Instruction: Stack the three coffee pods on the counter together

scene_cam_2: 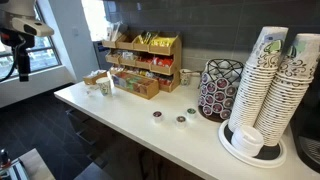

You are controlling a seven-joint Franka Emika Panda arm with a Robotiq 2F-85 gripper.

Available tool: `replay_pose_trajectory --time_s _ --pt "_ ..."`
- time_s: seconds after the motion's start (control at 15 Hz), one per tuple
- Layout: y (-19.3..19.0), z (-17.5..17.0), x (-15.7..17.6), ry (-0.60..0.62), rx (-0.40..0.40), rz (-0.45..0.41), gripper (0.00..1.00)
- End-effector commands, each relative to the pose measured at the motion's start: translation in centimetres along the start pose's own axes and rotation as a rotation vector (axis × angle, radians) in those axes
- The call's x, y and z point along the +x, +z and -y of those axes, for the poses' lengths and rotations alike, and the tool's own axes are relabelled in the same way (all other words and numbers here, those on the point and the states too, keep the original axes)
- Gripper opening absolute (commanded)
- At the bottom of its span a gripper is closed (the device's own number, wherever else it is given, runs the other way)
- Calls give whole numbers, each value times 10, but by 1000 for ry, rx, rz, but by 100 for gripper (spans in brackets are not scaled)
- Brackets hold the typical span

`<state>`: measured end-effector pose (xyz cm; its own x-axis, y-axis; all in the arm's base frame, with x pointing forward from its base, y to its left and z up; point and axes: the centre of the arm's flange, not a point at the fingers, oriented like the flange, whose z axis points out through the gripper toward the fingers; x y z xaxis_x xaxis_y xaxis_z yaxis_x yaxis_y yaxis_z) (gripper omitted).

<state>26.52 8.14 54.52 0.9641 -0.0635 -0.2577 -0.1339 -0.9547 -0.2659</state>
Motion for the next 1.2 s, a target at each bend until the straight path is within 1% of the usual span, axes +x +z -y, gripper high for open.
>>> replay_pose_trajectory --time_s 0.0,0.47,0.53,0.67,0.73,0.93,1.0,1.07,1.13 --pt "0 0 0 0 0 0 100" --pt "0 0 0 0 0 0 100" --pt "9 6 6 -27 12 -5 100" --pt "27 16 33 -9 8 -115 100" --pt "37 19 51 -13 21 -212 100" --pt "59 27 87 -21 29 -411 100" --pt "64 29 96 -7 46 -446 100" --pt "29 24 64 -6 23 -389 100" --pt "37 25 71 0 24 -422 100"
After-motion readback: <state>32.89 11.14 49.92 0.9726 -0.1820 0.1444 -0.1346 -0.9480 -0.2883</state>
